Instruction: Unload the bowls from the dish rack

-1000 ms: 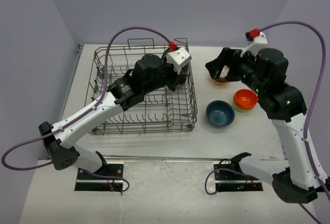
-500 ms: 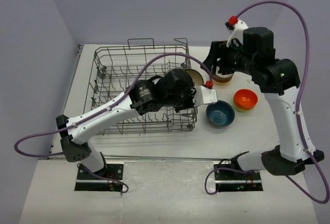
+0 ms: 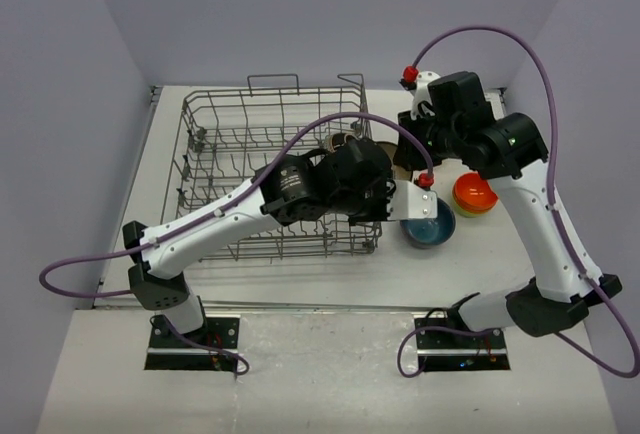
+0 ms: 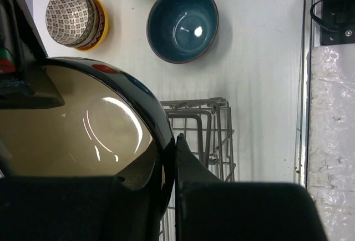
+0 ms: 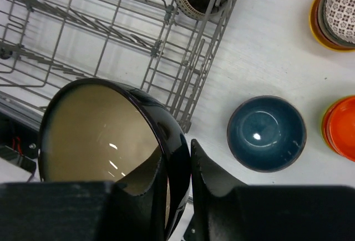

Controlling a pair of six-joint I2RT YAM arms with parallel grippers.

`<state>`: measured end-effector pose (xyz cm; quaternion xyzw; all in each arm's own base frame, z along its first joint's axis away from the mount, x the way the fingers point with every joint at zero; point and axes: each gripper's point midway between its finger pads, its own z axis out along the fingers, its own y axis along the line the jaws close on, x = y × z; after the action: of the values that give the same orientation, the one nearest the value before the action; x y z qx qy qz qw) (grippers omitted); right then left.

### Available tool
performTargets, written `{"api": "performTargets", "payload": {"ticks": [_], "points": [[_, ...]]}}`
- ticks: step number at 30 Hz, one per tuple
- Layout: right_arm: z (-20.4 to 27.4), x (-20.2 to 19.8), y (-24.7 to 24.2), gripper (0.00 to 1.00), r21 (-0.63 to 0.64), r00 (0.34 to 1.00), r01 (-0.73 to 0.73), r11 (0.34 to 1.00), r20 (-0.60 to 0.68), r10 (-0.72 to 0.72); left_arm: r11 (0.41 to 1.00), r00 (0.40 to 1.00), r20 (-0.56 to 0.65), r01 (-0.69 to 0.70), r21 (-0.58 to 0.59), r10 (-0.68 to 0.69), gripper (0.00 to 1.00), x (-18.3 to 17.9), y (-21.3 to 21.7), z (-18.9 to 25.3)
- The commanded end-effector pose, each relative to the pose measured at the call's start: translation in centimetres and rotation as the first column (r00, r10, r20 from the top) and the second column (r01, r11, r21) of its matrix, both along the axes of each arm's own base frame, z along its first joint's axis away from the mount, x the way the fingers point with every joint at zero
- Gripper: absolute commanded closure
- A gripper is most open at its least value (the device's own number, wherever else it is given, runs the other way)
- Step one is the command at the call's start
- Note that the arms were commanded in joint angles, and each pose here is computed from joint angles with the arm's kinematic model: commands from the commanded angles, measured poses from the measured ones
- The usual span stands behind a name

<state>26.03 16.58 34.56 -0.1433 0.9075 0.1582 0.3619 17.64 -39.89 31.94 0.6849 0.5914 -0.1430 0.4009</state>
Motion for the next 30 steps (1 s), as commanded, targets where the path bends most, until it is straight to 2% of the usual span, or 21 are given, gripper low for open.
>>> {"api": "performTargets", "payload": {"ticks": [1,3,6,7,8,10,11,12,16,20,22,23,24,25,26,27,28,29,30], "points": [[-0.1,-0.1,-1.1,0.88,-0.039,0.999,0.045,0.998,0.002,-0.045,0.995,0.994,0.109,0.003,-0.099,0.008,1.00,0.8,-0.3,4.5],[0.3,0.2,-1.1,1.00,-0.033,0.998,0.052,0.998,0.022,-0.051,0.996,0.993,0.118,-0.009,-0.094,0.020,1.00,1.1,-0.2,4.4],[1.2,0.7,-1.0,1.00,0.005,0.994,0.072,0.997,0.078,-0.072,0.991,0.986,0.148,-0.064,-0.114,0.081,1.00,2.1,0.0,5.0],[2.3,1.4,-0.5,1.00,0.056,0.988,0.082,0.995,0.130,-0.088,0.988,0.980,0.164,-0.092,-0.127,0.112,1.00,2.5,0.3,5.5],[3.3,1.0,-0.9,1.00,0.095,0.979,0.090,0.991,0.172,-0.105,0.983,0.975,0.175,-0.111,-0.147,0.136,0.76,2.9,0.5,6.0],[3.5,1.1,-1.0,1.00,0.147,0.972,0.118,0.982,0.187,-0.145,0.975,0.968,0.193,-0.126,-0.181,0.161,0.45,3.2,0.6,6.6],[4.1,1.5,-1.1,1.00,0.178,0.964,0.127,0.976,0.211,-0.164,0.974,0.967,0.196,-0.123,-0.191,0.161,0.10,3.1,0.8,6.8],[4.0,1.4,-1.2,1.00,0.192,0.962,0.133,0.972,0.210,-0.173,0.972,0.967,0.197,-0.121,-0.201,0.161,0.00,3.2,0.6,6.6],[3.7,2.3,-2.6,1.00,0.245,0.949,0.192,0.950,0.200,-0.243,0.951,0.956,0.210,-0.145,-0.273,0.206,0.00,3.2,1.7,8.4],[0.8,4.0,-7.5,1.00,0.279,0.884,0.381,0.882,0.169,-0.435,0.891,0.933,0.174,-0.226,-0.394,0.314,0.00,3.2,4.1,11.6],[1.5,3.8,-9.8,1.00,0.349,0.821,0.446,0.824,0.209,-0.532,0.799,0.898,0.113,-0.314,-0.514,0.425,0.00,3.4,6.6,13.6],[-0.8,3.7,-10.4,1.00,0.346,0.803,0.493,0.798,0.172,-0.570,0.712,0.875,0.042,-0.363,-0.602,0.482,0.00,3.6,7.3,15.0],[-0.7,3.0,-10.9,1.00,0.373,0.781,0.502,0.780,0.192,-0.594,0.630,0.849,0.001,-0.391,-0.670,0.528,0.00,3.4,9.8,16.8],[-0.9,3.1,-11.3,1.00,0.392,0.759,0.517,0.761,0.202,-0.619,0.571,0.781,-0.032,-0.483,-0.664,0.624,0.00,4.5,11.4,14.6],[-3.5,3.0,-12.1,1.00,0.360,0.738,0.566,0.741,0.180,-0.651,0.477,0.745,-0.098,-0.515,-0.712,0.660,0.00,4.7,12.5,15.1],[-4.2,2.8,-12.5,1.00,0.371,0.718,0.588,0.719,0.169,-0.675,0.381,0.715,-0.188,-0.554,-0.740,0.673,0.00,4.3,14.4,15.4],[-4.5,2.6,-13.1,1.00,0.386,0.694,0.602,0.699,0.179,-0.697,0.292,0.646,-0.250,-0.611,-0.736,0.721,0.00,4.8,16.0,14.5],[-6.6,2.4,-13.7,1.00,0.359,0.683,0.635,0.684,0.153,-0.714,0.206,0.592,-0.349,-0.672,-0.711,0.726,0.00,4.9,16.5,12.5],[-7.5,2.2,-14.0,1.00,0.360,0.669,0.654,0.665,0.135,-0.731,0.154,0.567,-0.397,-0.691,-0.706,0.722,0.00,4.6,17.8,12.2]]}}
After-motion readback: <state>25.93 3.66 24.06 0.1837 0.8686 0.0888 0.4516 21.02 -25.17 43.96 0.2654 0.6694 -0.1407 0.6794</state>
